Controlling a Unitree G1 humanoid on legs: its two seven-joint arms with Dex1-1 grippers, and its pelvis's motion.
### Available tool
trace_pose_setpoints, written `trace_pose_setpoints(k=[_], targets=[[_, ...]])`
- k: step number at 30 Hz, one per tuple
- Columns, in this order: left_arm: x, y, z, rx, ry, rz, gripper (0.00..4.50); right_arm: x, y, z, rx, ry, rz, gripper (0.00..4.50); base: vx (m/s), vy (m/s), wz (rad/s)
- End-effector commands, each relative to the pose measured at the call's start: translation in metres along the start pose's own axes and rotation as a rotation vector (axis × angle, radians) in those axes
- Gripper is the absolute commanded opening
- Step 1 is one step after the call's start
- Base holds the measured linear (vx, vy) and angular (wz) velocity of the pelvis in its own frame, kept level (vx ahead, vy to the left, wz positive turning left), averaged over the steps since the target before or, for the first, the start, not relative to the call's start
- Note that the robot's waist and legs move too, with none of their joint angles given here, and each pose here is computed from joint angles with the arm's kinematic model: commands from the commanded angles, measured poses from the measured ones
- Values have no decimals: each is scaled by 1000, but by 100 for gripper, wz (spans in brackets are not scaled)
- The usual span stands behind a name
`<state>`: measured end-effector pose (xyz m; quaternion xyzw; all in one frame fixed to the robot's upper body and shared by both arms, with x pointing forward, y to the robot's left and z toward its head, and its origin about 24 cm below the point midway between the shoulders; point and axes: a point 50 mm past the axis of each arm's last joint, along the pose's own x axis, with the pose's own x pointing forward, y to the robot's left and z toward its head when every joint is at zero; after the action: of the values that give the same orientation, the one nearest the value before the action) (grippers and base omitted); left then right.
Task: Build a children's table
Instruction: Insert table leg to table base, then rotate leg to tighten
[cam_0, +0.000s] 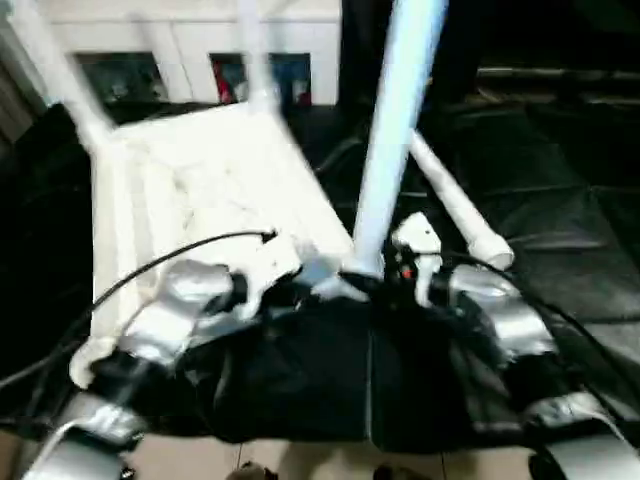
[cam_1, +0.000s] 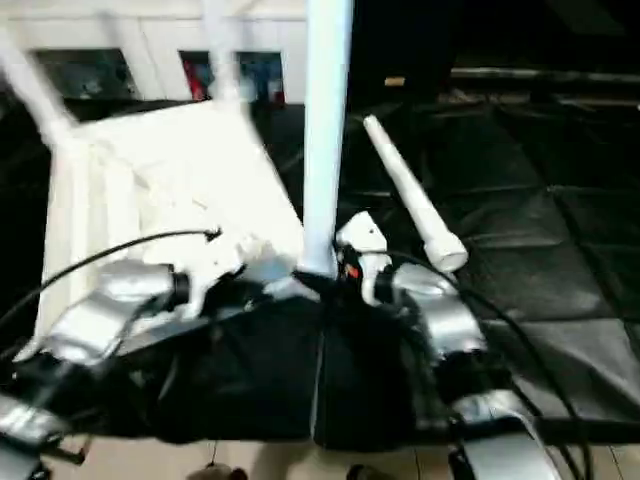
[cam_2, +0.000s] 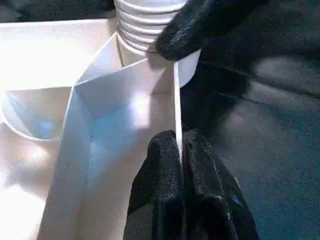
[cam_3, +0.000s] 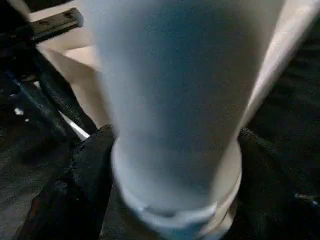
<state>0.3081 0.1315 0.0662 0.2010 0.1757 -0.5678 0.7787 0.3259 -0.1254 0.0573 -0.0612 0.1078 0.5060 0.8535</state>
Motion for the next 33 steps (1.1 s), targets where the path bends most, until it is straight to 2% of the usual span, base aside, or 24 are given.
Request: trace_pose_setpoints(k=[1,4,7,13,17,20,23,25,27,30,31,33], targets=[[4,-11,6,36,-43,-98,0,-3,2,5,-18,-12,36,355,0,0,0],[0,-10,5,41,-36,-108,0,-6,4,5,-27,-9,73,355,0,0,0],[-2,-10,4,43,-30,-107,0,-8,6,5,-25,-4,94,321,0,0,0],[-2,-8,2,39,-23,-90,0,-7,12,0,-7,3,114,282,0,0,0],[0,-4,0,16,-14,-41,0,-4,10,-6,24,8,38,279,0,0,0],[6,4,-1,-15,14,56,0,3,0,-14,74,26,-158,278,0,0,0],[17,15,4,-49,18,178,0,14,-6,-25,209,34,-371,277,0,0,0],[27,21,10,-75,15,249,0,25,-3,-29,264,38,-446,277,0,0,0],[32,23,14,-84,11,280,0,30,-1,-30,281,46,-471,277,0,0,0],[48,27,28,-115,-18,355,0,50,7,-29,303,55,-509,277,0,0,0],[48,27,28,-115,-18,355,0,50,7,-29,303,55,-509,277,0,0,0],[61,24,40,-118,-64,342,0,63,14,-22,345,5,-474,333,0,0,0]])
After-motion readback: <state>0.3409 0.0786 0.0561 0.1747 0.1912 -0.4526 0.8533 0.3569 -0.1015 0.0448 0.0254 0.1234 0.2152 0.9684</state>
